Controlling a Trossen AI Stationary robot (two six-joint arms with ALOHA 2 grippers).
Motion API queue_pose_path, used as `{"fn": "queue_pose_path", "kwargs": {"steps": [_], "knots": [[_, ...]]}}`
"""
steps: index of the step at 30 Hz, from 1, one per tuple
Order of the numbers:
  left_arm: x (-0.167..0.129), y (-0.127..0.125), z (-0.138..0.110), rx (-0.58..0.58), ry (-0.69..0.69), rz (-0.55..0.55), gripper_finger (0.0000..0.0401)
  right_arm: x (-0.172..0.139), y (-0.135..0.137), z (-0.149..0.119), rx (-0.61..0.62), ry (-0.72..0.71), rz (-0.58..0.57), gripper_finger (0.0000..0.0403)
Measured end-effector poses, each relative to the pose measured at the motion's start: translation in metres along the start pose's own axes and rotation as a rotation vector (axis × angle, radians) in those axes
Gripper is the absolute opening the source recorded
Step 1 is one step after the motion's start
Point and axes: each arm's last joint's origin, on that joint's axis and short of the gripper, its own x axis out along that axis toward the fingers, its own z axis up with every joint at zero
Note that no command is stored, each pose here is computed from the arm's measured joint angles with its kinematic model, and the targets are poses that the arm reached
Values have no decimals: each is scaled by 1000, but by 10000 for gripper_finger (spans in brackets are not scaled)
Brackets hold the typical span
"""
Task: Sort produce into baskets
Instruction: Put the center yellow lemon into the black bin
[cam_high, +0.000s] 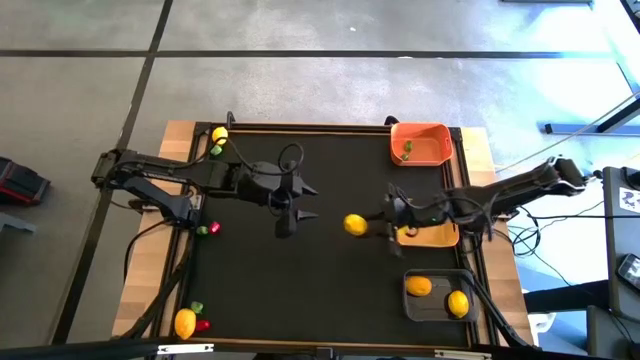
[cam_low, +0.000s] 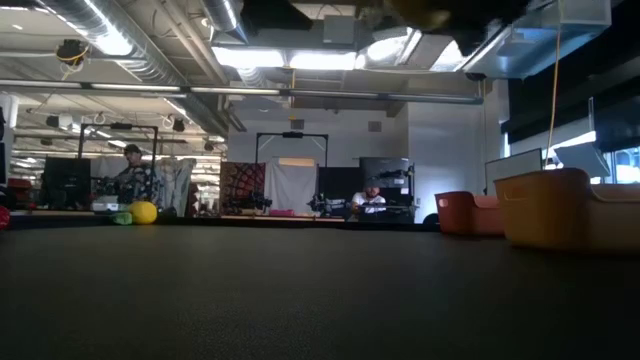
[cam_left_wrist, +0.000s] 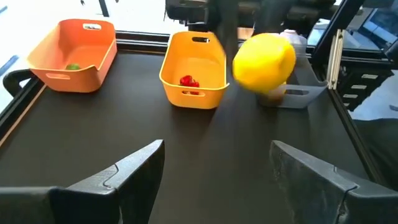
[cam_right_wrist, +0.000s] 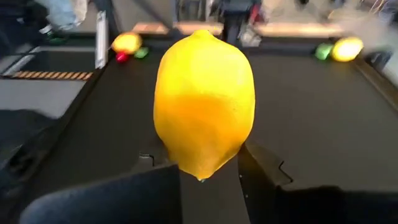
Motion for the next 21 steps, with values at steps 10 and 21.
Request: {"fn": "queue_pose_path", "kwargs": {"steps": [10,21], "knots": [[0,0,0,4,-2,-1,283,-49,32,-21,227,243,138,76],[0,0,0,5,-2,-3,283,-79,80,-41,540,472,308,76]]}}
